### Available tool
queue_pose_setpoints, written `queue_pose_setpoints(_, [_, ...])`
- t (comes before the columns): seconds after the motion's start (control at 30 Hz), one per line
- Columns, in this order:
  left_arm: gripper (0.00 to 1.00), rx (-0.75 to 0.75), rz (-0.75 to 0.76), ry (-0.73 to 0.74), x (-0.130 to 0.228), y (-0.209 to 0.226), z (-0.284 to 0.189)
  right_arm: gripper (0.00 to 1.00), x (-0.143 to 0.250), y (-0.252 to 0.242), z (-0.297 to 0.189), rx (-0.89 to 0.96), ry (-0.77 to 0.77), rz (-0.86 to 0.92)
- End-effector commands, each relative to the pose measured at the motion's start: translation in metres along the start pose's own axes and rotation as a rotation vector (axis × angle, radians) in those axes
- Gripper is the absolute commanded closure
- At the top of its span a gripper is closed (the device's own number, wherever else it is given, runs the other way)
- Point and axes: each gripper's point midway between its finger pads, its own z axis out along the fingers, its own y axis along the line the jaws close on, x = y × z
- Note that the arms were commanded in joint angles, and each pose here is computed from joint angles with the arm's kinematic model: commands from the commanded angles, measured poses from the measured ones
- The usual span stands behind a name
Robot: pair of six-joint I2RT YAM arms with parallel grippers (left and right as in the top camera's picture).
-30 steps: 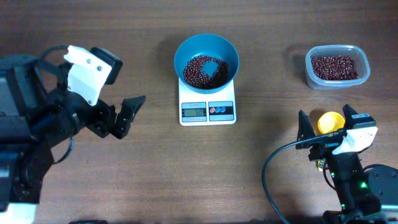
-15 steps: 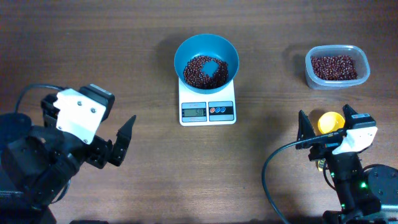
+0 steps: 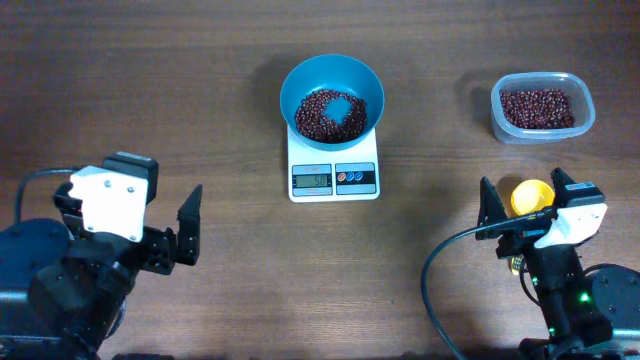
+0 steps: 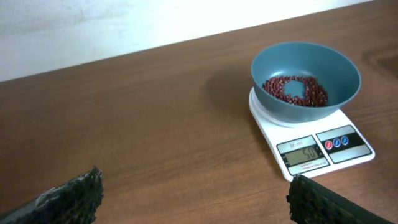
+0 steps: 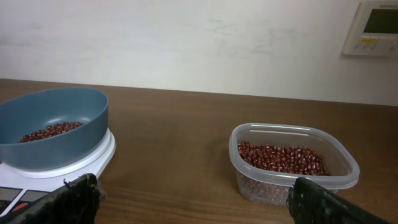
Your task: Scoop item into bowl and weigh 50g on scale
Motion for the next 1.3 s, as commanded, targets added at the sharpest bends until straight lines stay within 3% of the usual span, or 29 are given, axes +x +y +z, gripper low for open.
queue_pose_setpoints(0.0, [0.01,-0.012,-0.013,0.001,0.003,0.001,0.001,0.01,0.003,0.002,0.000,-0.007,0.006,0.002])
queue_pose_setpoints(0.73, [0.01,-0.104,-0.006,-0.135,0.038,0.007,-0.015,0.01,0.003,0.002,0.000,-0.007,0.006,0.002])
queue_pose_setpoints(0.83, [0.01,-0.106,-0.007,-0.095,0.050,0.006,-0.017,0.01,0.003,0.002,0.000,-0.007,0.006,0.002])
queue_pose_setpoints(0.97, [0.01,-0.114,-0.005,-0.140,0.043,0.006,-0.022,0.01,0.003,0.002,0.000,-0.007,0.006,0.002])
queue_pose_setpoints(1.27, [0.01,-0.401,-0.028,-0.086,0.054,0.054,-0.034,0.01,0.003,0.002,0.000,-0.007,0.006,0.002])
